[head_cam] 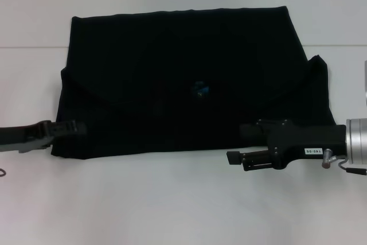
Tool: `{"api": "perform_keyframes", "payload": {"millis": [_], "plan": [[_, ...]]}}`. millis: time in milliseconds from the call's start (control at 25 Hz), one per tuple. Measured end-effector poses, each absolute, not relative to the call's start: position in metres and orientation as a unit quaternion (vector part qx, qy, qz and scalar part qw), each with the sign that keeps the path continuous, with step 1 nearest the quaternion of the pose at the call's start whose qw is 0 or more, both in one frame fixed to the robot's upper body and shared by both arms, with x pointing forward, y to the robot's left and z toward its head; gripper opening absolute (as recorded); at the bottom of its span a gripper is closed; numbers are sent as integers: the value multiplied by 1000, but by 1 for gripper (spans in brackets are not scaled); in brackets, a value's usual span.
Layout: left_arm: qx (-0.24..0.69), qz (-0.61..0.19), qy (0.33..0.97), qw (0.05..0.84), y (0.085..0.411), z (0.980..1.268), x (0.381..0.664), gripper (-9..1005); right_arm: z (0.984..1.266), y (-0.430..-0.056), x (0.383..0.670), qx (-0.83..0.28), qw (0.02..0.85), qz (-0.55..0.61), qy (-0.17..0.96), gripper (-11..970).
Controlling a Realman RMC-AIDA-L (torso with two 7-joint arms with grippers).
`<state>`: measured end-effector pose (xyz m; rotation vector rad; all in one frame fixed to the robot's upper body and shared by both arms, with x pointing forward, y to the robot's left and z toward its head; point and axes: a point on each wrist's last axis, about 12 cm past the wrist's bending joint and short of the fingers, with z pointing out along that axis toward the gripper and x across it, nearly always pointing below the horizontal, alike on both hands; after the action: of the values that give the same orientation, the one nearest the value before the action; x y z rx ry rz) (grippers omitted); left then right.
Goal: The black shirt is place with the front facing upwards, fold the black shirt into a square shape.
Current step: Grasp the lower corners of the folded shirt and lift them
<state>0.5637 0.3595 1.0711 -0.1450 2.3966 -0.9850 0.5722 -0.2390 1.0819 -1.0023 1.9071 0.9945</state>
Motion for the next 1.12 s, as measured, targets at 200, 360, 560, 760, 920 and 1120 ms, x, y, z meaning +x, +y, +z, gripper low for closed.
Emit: {"api": "perform_keyframes", "payload": {"millis": [200,360,560,760,920,1120], "plan": [[-37,-362,892,269,356,1071,564,836,1082,-239,574,-389,377,386,747,946],[-28,-357,893,273,356,1072,565,830,1082,-239,574,-388,379,385,747,947],[-2,-347,896,276,353,1073,567,824,1084,-241,575,-381,386,385,747,943],[29,-332,904,268,346,1074,572,784,1085,-244,577,-370,395,384,748,939],[41,-323,908,265,343,1074,573,649,1086,-247,577,-364,399,385,748,935],[45,-317,909,269,343,1075,576,514,1087,-249,578,-357,406,386,748,931]]}}
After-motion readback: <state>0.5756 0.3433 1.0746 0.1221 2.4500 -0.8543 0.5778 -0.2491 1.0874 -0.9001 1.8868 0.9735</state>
